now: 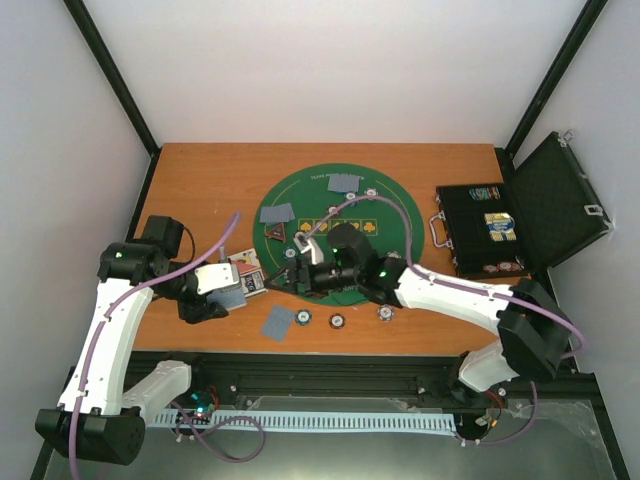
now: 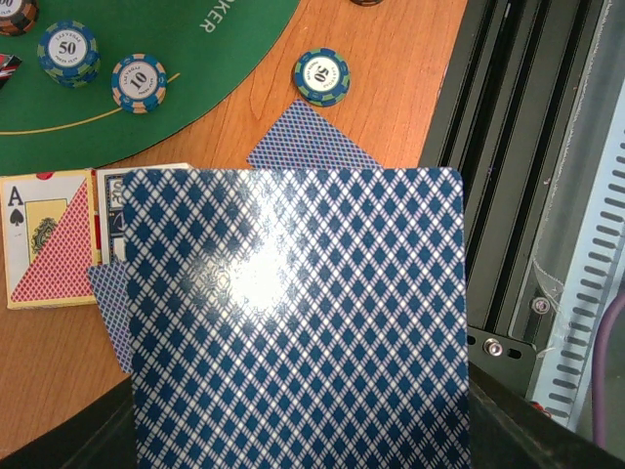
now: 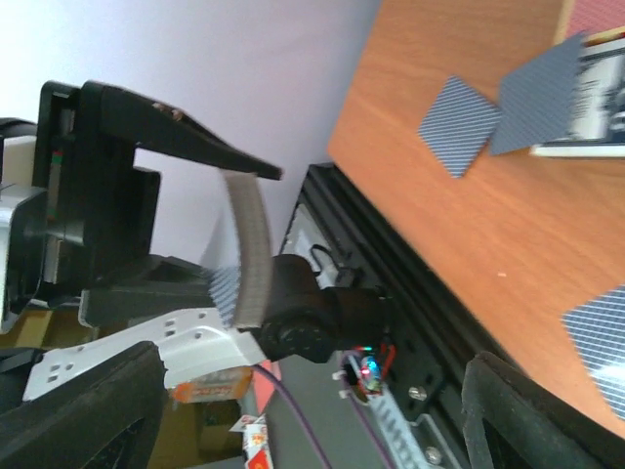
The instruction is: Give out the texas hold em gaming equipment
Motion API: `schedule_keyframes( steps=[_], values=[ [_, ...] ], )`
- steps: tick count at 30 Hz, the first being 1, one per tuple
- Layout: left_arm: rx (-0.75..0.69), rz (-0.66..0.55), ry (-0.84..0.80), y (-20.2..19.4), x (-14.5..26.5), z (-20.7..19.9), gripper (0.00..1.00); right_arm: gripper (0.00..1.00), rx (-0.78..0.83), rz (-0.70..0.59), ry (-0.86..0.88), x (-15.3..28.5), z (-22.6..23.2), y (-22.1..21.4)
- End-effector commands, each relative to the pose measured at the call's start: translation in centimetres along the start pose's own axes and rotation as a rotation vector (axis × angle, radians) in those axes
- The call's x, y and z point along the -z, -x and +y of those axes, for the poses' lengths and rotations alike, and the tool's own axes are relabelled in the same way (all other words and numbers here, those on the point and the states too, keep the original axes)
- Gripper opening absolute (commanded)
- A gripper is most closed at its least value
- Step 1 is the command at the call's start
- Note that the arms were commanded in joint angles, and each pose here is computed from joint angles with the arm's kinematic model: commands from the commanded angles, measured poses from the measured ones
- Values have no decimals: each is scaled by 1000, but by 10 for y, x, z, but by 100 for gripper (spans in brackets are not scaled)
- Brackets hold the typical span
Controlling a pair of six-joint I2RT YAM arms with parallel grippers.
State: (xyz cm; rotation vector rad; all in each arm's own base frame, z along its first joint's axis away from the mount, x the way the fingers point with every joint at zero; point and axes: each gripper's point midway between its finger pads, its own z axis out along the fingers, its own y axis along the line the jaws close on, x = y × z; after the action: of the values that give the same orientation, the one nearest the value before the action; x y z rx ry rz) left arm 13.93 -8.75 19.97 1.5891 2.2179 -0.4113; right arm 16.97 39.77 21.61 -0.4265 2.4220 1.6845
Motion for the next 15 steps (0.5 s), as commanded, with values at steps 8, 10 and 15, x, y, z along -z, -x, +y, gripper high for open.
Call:
schedule_keyframes(
  steps=[8, 10, 15],
  values=[
    [-37, -33, 9, 8, 9, -4, 1, 81, 8, 74, 170, -68, 51, -10],
    [-38, -35, 11, 9, 9, -4, 1, 81, 3, 84, 180, -76, 53, -9],
    [-40, -29, 14, 8, 10, -3, 1, 80, -6, 115, 210, -95, 59, -9]
  ],
)
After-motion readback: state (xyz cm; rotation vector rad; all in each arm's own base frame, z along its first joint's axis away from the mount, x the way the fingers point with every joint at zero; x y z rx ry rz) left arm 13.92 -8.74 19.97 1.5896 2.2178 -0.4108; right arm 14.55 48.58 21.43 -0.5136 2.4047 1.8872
